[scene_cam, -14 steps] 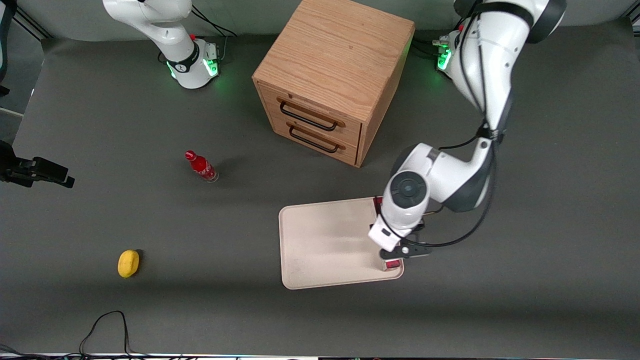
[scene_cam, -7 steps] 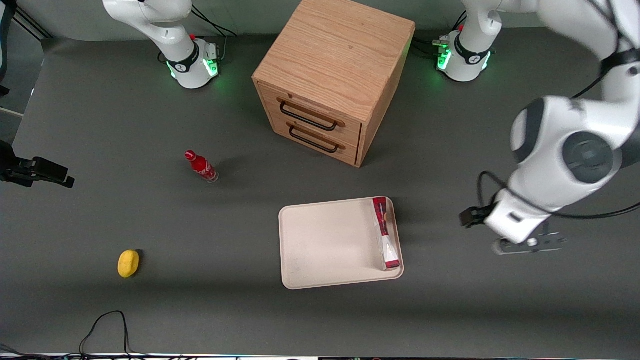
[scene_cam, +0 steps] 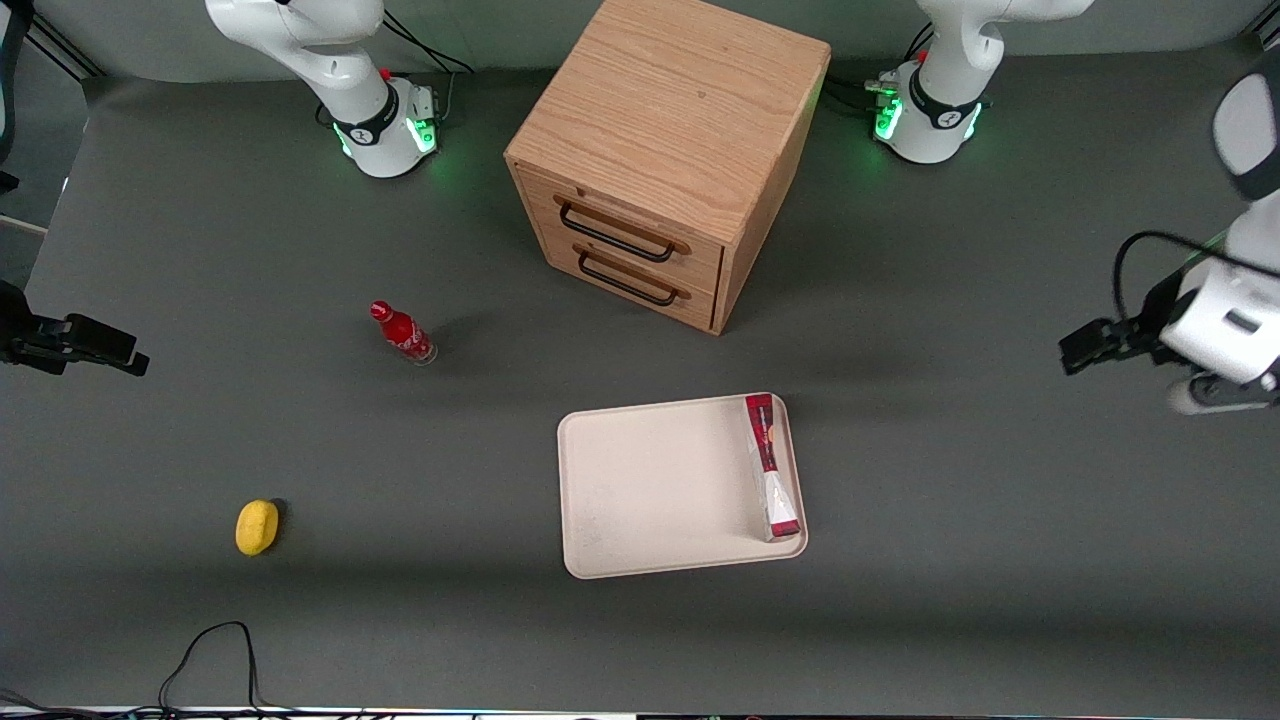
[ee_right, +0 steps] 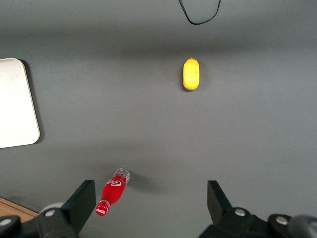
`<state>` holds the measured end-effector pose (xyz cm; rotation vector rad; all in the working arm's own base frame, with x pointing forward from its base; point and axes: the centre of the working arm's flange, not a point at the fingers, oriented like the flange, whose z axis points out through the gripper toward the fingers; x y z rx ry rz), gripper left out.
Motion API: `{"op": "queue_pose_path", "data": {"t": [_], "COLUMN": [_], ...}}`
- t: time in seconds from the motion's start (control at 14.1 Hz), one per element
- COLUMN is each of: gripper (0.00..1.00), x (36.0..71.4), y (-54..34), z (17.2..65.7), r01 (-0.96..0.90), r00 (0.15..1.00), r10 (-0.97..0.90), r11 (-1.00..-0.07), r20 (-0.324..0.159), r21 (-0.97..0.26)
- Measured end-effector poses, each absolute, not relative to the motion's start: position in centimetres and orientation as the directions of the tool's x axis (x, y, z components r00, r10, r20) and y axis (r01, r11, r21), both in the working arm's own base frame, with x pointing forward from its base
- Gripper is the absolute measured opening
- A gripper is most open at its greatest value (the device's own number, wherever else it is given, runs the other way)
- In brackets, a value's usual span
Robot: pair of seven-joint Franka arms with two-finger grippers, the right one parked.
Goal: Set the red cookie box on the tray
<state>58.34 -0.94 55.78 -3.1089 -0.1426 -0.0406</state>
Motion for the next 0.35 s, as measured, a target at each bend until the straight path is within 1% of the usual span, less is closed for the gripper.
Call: {"op": "queue_pose_path", "data": {"t": [0.21,0.35], "gripper": [1.00,1.00], "x": [54.8,53.2], "y": [1.5,2.1], "z": [57.1,58.0], "r01": [0.093,0.084], "r00": [0.995,0.995], "r10": [0.093,0.083], "r11": [-0.995,-0.996], "r20": [0.033,0.046], "r21": [-0.023,-0.022]}}
